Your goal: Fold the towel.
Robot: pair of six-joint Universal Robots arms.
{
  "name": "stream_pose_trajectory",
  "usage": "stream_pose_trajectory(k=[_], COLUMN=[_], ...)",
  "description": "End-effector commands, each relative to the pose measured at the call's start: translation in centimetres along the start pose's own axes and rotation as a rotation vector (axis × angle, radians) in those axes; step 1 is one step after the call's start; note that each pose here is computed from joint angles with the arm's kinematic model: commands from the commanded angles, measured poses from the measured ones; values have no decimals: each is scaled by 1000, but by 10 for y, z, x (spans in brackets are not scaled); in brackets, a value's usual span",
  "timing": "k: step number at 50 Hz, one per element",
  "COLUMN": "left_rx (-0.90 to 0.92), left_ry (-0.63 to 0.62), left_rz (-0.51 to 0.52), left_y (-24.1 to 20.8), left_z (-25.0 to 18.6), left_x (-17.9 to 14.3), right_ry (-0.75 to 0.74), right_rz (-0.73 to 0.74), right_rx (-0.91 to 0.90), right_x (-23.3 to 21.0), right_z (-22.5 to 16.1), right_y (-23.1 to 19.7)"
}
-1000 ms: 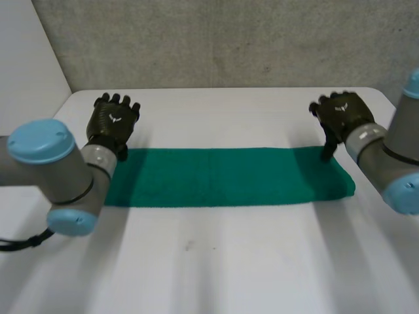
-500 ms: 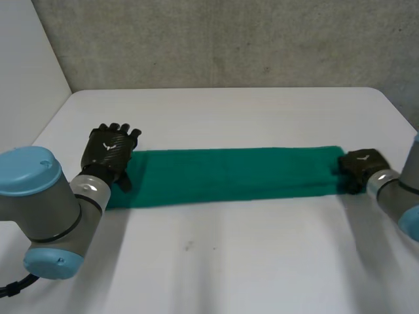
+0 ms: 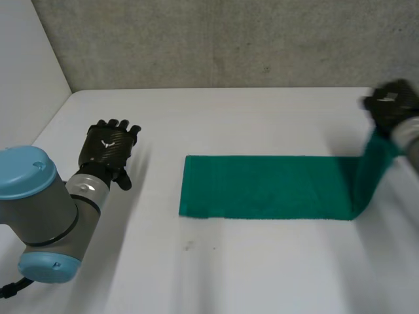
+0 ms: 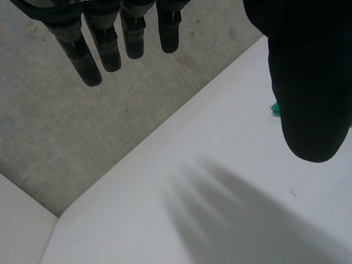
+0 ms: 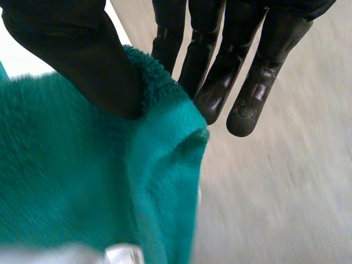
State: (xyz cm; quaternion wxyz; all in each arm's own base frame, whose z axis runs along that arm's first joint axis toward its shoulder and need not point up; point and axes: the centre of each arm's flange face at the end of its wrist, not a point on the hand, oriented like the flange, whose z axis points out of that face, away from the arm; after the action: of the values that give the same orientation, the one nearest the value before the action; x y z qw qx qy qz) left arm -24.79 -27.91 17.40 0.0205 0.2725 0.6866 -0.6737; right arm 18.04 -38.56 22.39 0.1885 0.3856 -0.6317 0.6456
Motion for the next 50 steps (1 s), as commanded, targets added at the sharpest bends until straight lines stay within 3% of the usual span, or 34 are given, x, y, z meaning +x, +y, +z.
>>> stream_pose_trajectory(k=[1,6,10,16,21,25,26,29,30,33,40,50], left_rx=[2,14,25,46,100,148,148,178,198,205,165,83], left_ry=[-2,2,13,54,104,138,138,165,208,242,334,362], left_rz=[-1,0,1,6,7,-20,-20,-55,-110,-146,-168,-151], left_y=[-2,-6,-9,-13,-27,-40,-40,-50,-57,-58,-45,-24], left_z=[-1,-2,-3,-5,-6,-3,-3,-1,1,4,10,23], left_x=[-1,0,5,20,41,57,57,68,86,100,141,158], right_ry=[-246,-509,-616,-658,-574,-466,-393,-356,-354,-363,-366,-365], right_rz=[-24,-48,-69,-76,-58,11,100,211,232,279,334,362], right_rx=[324,481,517,460,379,308,224,114,86,11,-142,-138], right_x=[-88,-179,-225,-251,-236,-199,-166,-142,-138,-135,-127,-127], right_z=[-42,-78,-95,-94,-86,-82,-75,-72,-72,-78,-83,-84], right_y=[-103,-134,-139,-123,-119,-122,-108,-80,-72,-50,14,21])
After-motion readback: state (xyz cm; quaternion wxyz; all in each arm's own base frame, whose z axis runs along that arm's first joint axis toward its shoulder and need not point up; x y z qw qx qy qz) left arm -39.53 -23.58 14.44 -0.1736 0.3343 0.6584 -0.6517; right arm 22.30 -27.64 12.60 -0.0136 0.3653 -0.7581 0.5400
